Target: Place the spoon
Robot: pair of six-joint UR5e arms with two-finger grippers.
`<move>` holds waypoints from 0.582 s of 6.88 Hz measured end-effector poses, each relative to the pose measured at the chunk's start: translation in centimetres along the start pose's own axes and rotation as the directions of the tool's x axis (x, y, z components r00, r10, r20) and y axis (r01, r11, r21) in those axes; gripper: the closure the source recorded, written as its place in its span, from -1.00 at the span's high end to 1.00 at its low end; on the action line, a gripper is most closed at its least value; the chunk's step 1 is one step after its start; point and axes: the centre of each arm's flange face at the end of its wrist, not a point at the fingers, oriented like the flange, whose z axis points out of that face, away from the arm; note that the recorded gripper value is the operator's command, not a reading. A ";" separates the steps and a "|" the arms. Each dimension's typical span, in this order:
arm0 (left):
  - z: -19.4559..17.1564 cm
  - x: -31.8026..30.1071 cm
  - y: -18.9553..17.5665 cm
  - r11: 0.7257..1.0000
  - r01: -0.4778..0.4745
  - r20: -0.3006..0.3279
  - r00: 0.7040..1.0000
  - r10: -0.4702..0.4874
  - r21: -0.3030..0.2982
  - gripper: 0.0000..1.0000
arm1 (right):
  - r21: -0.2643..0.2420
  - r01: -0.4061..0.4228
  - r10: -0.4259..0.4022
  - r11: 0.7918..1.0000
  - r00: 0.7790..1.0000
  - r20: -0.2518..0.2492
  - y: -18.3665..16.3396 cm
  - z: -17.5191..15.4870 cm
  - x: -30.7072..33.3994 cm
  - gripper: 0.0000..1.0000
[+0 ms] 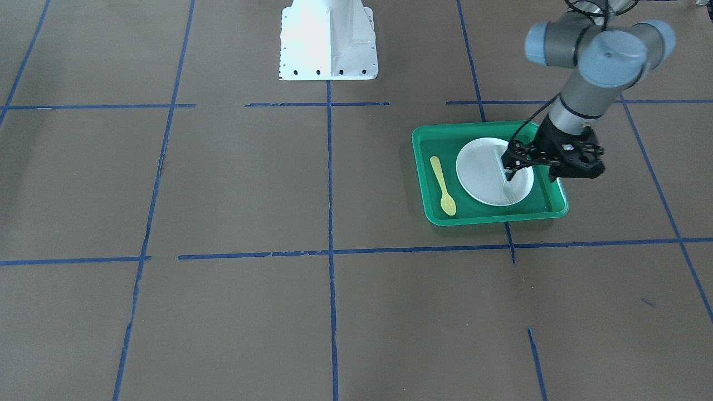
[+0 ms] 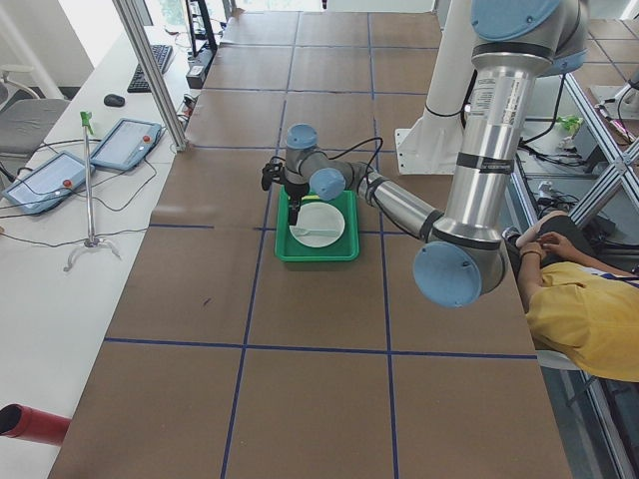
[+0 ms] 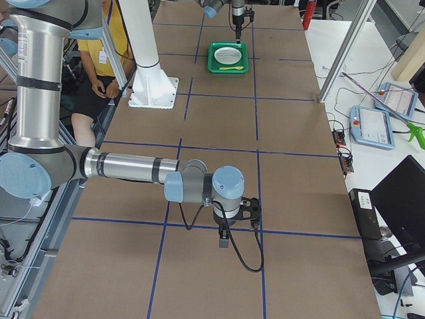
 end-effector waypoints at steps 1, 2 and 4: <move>-2.6 -8.7 0.2 0.999 -0.043 0.027 0.999 0.043 -0.007 1.00 | 0.000 0.000 0.000 1.000 1.000 0.000 0.0 0.0 0.0 1.00; -5.5 -17.5 2.0 0.999 -0.039 0.050 0.998 0.040 -0.014 1.00 | 0.000 0.000 0.000 1.000 1.000 0.000 0.0 0.0 0.0 1.00; -9.1 -28.9 7.4 0.998 -0.057 0.011 0.998 0.058 -0.041 1.00 | 0.000 -0.001 0.001 1.000 1.000 0.000 0.0 0.0 0.0 1.00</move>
